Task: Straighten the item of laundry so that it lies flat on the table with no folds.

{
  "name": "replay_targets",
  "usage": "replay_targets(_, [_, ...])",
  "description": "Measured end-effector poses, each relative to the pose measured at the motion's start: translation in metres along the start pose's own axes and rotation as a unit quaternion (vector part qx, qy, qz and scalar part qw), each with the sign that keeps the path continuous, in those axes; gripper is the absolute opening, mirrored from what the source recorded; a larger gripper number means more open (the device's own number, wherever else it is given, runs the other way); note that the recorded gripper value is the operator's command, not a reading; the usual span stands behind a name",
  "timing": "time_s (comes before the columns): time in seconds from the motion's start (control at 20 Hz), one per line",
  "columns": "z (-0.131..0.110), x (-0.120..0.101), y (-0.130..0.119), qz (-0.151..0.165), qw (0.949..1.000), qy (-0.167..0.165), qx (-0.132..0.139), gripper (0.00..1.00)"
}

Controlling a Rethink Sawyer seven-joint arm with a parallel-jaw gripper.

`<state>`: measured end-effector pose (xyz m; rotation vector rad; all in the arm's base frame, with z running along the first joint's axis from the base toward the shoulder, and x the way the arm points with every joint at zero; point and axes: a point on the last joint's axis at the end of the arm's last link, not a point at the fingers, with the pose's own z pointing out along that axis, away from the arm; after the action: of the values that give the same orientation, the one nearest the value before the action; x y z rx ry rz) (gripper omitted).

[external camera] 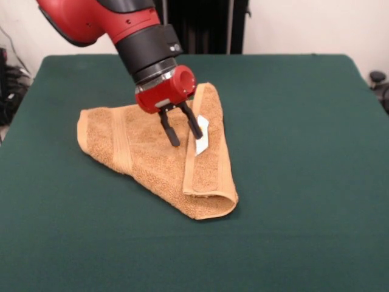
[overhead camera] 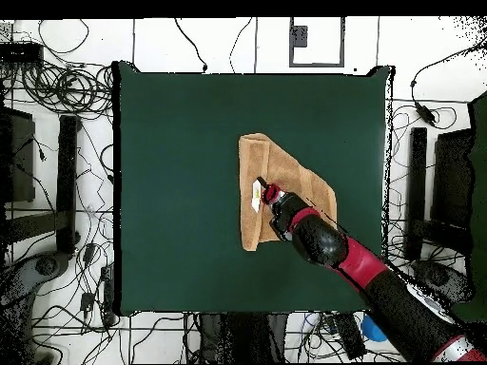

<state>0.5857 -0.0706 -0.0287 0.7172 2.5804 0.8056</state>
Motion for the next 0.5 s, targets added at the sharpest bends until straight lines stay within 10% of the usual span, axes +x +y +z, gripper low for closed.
replay_targets(0.5, [-0.002, 0.02, 0.015, 0.006, 0.9997, 0.022, -0.013, 1.0])
